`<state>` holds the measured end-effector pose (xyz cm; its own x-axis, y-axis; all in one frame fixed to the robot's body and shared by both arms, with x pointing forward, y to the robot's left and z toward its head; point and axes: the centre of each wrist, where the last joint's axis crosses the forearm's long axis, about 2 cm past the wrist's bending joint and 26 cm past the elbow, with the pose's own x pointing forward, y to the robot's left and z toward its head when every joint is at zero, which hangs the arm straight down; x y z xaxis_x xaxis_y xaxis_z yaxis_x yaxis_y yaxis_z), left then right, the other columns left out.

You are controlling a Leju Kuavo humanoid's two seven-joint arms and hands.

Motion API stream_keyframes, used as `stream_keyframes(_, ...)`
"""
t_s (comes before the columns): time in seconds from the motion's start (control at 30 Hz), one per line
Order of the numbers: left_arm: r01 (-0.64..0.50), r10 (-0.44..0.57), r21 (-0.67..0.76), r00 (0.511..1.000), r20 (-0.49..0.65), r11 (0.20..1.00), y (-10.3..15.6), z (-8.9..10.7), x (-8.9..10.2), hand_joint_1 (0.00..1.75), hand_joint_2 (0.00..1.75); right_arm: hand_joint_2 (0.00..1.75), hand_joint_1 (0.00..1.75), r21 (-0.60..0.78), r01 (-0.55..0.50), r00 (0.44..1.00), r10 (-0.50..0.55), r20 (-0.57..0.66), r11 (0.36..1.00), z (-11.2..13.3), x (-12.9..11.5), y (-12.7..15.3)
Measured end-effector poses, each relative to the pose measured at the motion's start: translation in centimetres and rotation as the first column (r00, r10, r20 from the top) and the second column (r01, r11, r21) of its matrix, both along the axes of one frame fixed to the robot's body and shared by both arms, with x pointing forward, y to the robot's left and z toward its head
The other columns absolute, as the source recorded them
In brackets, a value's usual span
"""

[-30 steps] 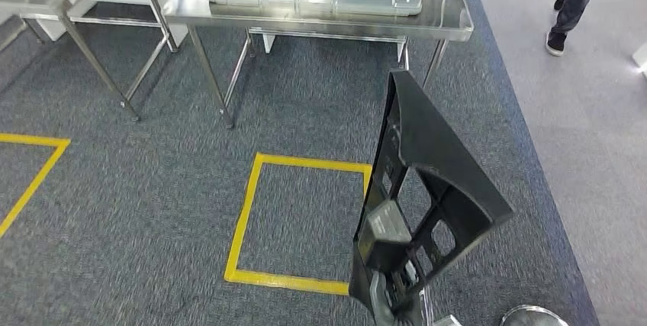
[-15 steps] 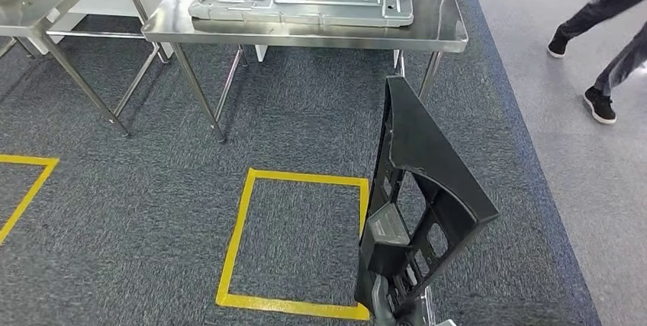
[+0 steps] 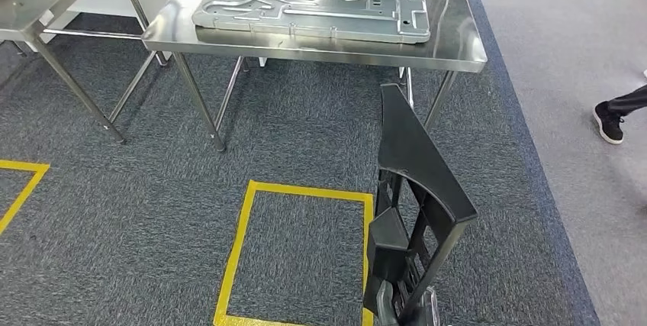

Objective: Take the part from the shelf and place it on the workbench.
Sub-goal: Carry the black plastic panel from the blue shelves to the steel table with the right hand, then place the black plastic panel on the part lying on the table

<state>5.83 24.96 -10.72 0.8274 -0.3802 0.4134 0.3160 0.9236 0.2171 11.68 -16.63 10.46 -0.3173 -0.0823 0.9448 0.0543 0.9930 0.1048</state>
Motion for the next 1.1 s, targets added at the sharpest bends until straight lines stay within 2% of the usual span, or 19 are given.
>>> stream_keyframes(0.3, -0.008, 0.008, 0.0, 1.0, 0.01, 1.0, 0.1, 0.0, 0.3, 0.0, 1.75, 1.75, 1.75, -0.015, 0.019, 0.999, -0.019, -0.035, 1.0, -0.2, -0.7, -0.1)
stream_keyframes(0.57, -0.02, 0.02, 0.0, 1.0, -0.001, 1.0, 0.2, -0.1, -0.4, 0.0, 1.75, 1.75, 1.75, -0.053, 0.039, 0.997, -0.043, -0.07, 0.998, -0.5, -1.2, -0.4)
stream_keyframes(0.87, -0.037, 0.037, 0.002, 0.999, -0.01, 0.999, 0.4, -0.1, -0.7, 0.0, 1.75, 1.75, 1.75, -0.164, 0.145, 0.984, -0.16, -0.08, 0.976, 0.0, -1.6, -1.7)
stream_keyframes(1.1, -0.013, 0.013, -0.003, 1.0, -0.02, 1.0, 0.1, -0.2, -1.1, 0.0, 1.75, 1.75, 1.75, -0.291, 0.261, 0.96, -0.279, -0.02, 0.92, 1.2, -1.0, -4.0)
